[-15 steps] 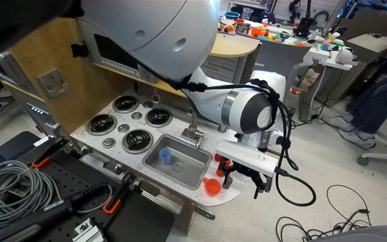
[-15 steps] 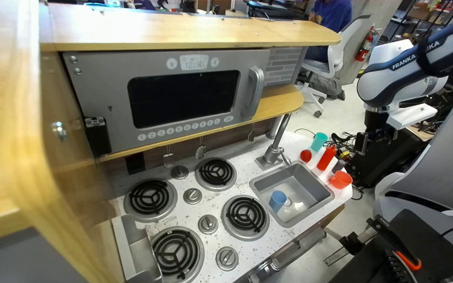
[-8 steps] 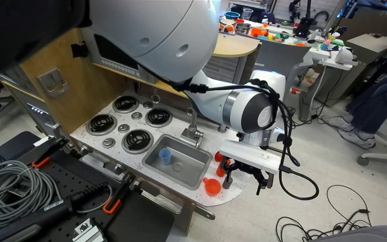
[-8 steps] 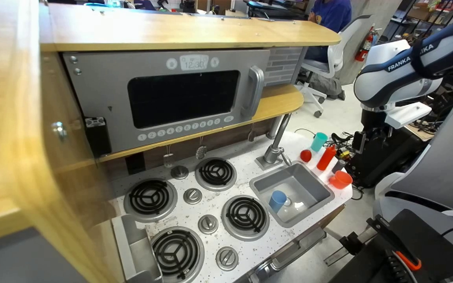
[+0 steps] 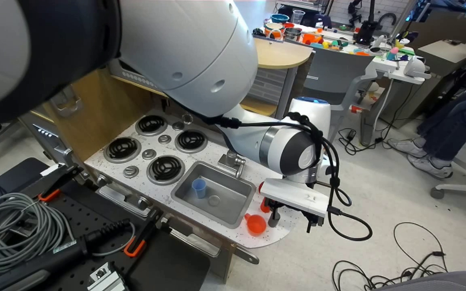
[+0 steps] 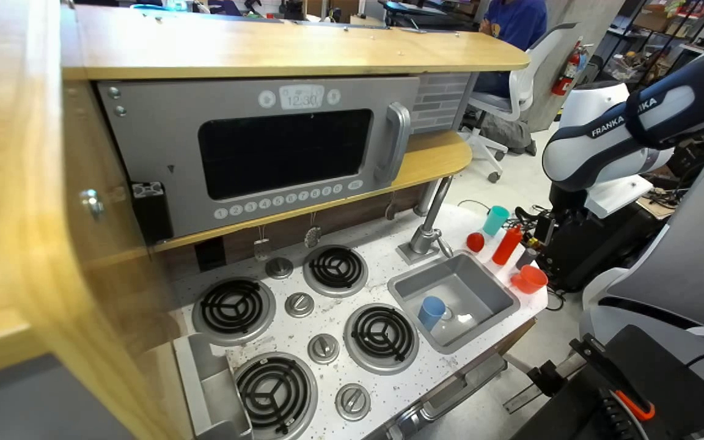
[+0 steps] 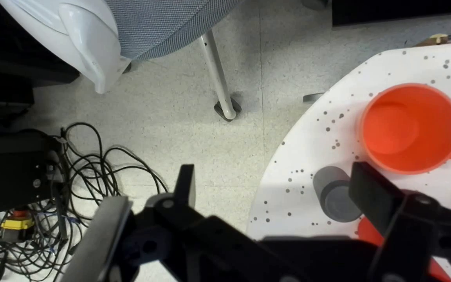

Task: Put the gray block in the sink

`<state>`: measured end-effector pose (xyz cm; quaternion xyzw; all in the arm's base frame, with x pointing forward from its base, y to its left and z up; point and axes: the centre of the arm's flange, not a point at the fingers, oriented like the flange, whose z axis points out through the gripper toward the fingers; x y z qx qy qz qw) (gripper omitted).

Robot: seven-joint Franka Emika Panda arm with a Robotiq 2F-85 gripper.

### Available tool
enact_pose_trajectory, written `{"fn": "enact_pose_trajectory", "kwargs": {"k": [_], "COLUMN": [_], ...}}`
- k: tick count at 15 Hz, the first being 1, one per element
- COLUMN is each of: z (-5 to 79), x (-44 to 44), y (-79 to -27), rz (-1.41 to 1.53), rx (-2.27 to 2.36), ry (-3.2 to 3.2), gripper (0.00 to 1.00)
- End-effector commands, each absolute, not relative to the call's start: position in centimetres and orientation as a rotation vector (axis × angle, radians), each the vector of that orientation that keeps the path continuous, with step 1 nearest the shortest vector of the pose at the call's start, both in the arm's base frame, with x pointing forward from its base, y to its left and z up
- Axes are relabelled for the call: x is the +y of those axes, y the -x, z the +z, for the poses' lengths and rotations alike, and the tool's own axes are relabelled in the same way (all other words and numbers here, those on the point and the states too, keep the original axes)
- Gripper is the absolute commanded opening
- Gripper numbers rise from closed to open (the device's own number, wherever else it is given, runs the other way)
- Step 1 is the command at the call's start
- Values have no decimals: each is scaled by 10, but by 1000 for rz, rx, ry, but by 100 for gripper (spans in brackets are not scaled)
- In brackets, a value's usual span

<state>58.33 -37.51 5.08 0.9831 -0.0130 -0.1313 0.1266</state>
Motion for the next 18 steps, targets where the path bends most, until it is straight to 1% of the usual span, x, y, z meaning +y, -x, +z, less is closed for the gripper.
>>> {"fn": "enact_pose_trajectory", "kwargs": {"k": [1, 18], "z": [43, 7], "x": [-367, -334], "y": [-579, -597], "rz": [-347, -288], "rx": [-9, 54], "ry": [-2848, -2833], "gripper": [100, 100]}}
